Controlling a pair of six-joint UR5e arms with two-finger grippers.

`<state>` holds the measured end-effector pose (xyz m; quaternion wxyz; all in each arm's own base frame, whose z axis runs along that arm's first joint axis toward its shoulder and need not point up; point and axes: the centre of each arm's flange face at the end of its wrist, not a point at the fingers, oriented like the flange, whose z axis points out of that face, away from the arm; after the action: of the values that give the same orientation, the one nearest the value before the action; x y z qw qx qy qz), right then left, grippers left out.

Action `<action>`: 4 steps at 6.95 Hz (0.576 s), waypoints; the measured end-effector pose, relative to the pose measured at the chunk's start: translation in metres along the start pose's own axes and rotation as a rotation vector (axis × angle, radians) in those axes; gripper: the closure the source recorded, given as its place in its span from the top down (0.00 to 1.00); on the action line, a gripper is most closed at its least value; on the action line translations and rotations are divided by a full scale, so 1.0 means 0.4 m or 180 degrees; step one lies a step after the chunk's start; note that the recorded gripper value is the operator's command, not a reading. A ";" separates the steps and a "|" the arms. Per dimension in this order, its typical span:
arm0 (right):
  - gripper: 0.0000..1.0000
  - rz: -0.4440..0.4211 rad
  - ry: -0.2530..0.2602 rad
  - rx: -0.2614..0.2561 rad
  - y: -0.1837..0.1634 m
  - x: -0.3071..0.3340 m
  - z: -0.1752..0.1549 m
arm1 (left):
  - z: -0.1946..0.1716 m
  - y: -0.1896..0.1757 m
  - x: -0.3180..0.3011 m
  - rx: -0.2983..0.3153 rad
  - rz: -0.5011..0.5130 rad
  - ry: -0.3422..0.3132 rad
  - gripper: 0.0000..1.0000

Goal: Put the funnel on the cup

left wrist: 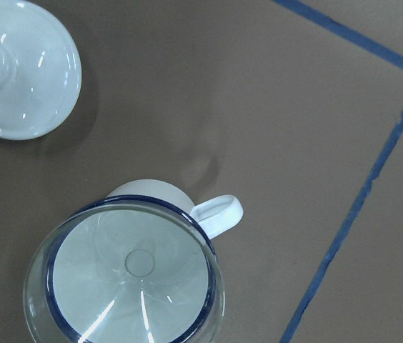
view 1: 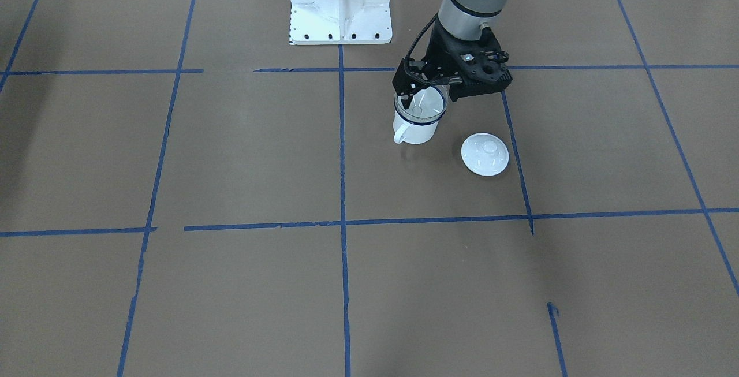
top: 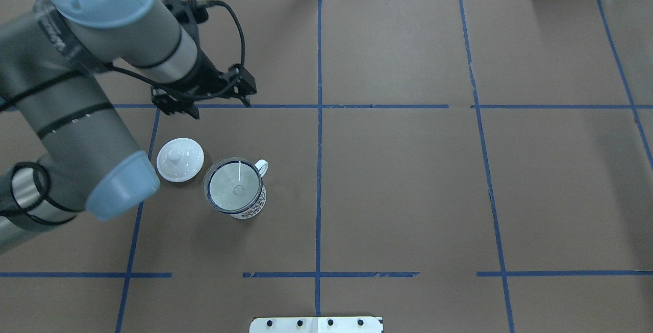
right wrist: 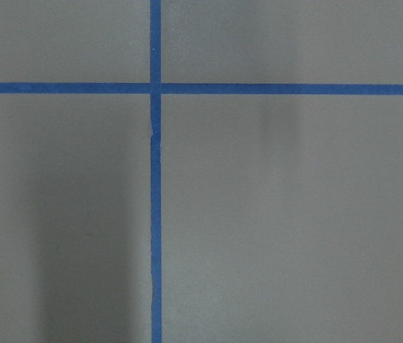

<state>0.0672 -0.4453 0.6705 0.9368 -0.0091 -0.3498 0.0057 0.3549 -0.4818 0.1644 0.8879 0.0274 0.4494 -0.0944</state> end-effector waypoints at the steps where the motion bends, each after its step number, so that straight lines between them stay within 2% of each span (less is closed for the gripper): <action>1: 1.00 0.0000 0.0000 0.0000 0.000 0.000 0.000 | -0.040 -0.081 -0.076 0.0182 0.0358 -0.0023 1.00; 3: 1.00 0.0000 0.0000 0.0000 0.000 0.000 0.000 | -0.076 -0.256 -0.298 0.0473 0.0896 -0.0189 1.00; 4: 1.00 0.0000 0.0000 0.0000 0.000 0.000 0.000 | -0.104 -0.330 -0.445 0.0514 0.1067 -0.0310 1.00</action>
<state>0.0671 -0.4453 0.6705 0.9368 -0.0091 -0.3498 0.0057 0.1935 -0.5801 0.2875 0.9068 0.1685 0.3860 0.0178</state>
